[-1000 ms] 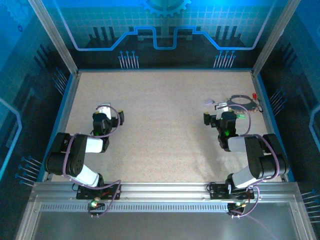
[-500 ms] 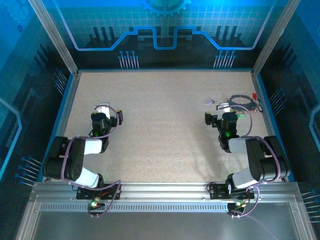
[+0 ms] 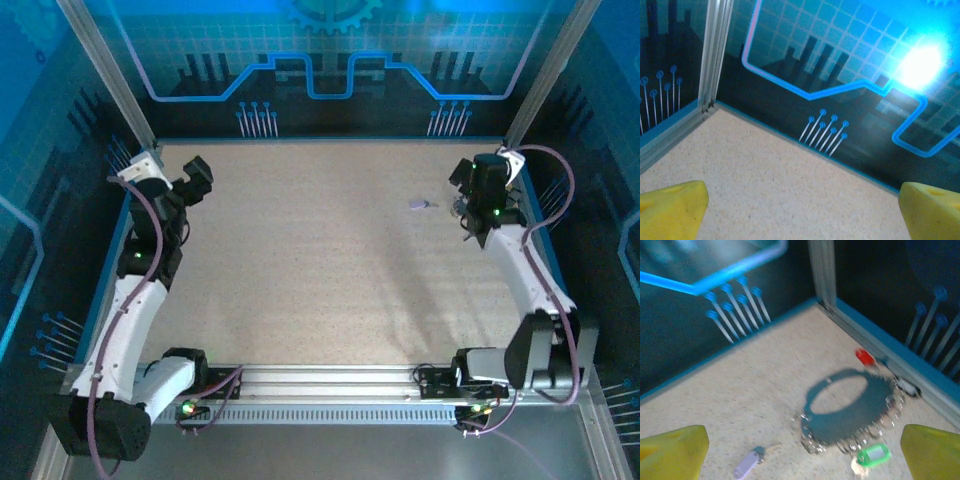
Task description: Put the keys on the keyring
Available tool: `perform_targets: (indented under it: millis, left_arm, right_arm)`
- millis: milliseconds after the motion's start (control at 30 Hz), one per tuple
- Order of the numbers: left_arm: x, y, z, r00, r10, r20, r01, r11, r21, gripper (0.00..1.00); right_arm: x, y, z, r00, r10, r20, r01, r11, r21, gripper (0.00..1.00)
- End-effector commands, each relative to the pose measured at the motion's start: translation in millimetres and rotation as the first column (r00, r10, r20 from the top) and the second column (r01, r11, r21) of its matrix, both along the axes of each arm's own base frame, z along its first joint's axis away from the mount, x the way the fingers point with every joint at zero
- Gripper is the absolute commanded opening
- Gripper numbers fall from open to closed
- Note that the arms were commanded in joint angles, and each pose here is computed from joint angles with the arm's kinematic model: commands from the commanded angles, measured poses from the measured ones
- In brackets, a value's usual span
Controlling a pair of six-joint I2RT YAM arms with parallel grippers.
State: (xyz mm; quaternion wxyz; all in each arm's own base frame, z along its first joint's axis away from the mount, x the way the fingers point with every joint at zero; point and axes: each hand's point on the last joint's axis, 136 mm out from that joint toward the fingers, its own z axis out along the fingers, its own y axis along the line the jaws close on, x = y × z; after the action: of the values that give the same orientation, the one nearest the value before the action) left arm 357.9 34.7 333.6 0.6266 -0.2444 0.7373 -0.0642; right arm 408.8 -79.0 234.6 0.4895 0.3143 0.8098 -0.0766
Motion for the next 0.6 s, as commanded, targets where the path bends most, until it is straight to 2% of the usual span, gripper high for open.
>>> perform_targets:
  millis: [0, 67, 133, 200, 267, 300, 567]
  left_arm:
    - [-1, -12, -63, 0.953, -0.081, -0.293, 0.076, 0.997, -0.030, 0.99]
    - [0, -9, -84, 0.931, -0.060, -0.361, 0.048, 0.998, -0.042, 0.99]
    - [5, -18, -104, 0.906, -0.111, -0.409, 0.085, 0.993, -0.083, 0.99]
    - [10, -31, -109, 0.876, -0.190, -0.442, 0.156, 0.981, -0.112, 0.99]
    - [12, -34, -111, 0.859, -0.214, -0.466, 0.181, 0.977, -0.115, 0.99]
    - [11, -32, -114, 0.858, -0.200, -0.474, 0.165, 0.980, -0.115, 0.99]
    - [10, -31, -119, 0.873, -0.191, -0.448, 0.155, 0.981, -0.115, 0.99]
  right_arm:
    - [-24, -4, -90, 0.938, -0.033, -0.345, 0.094, 0.982, 0.163, 1.00]
    - [-11, -6, -102, 0.920, 0.009, -0.392, 0.080, 0.974, 0.211, 0.98]
    - [4, -3, -114, 0.903, 0.105, -0.417, 0.013, 0.962, 0.272, 0.86]
    - [12, -1, -125, 0.888, 0.165, -0.429, -0.024, 0.949, 0.315, 0.75]
    - [16, 0, -133, 0.875, 0.215, -0.433, -0.055, 0.934, 0.352, 0.66]
    - [17, -1, -138, 0.870, 0.232, -0.435, -0.067, 0.930, 0.363, 0.62]
    - [32, 1, -153, 0.821, 0.364, -0.440, -0.168, 0.890, 0.424, 0.48]
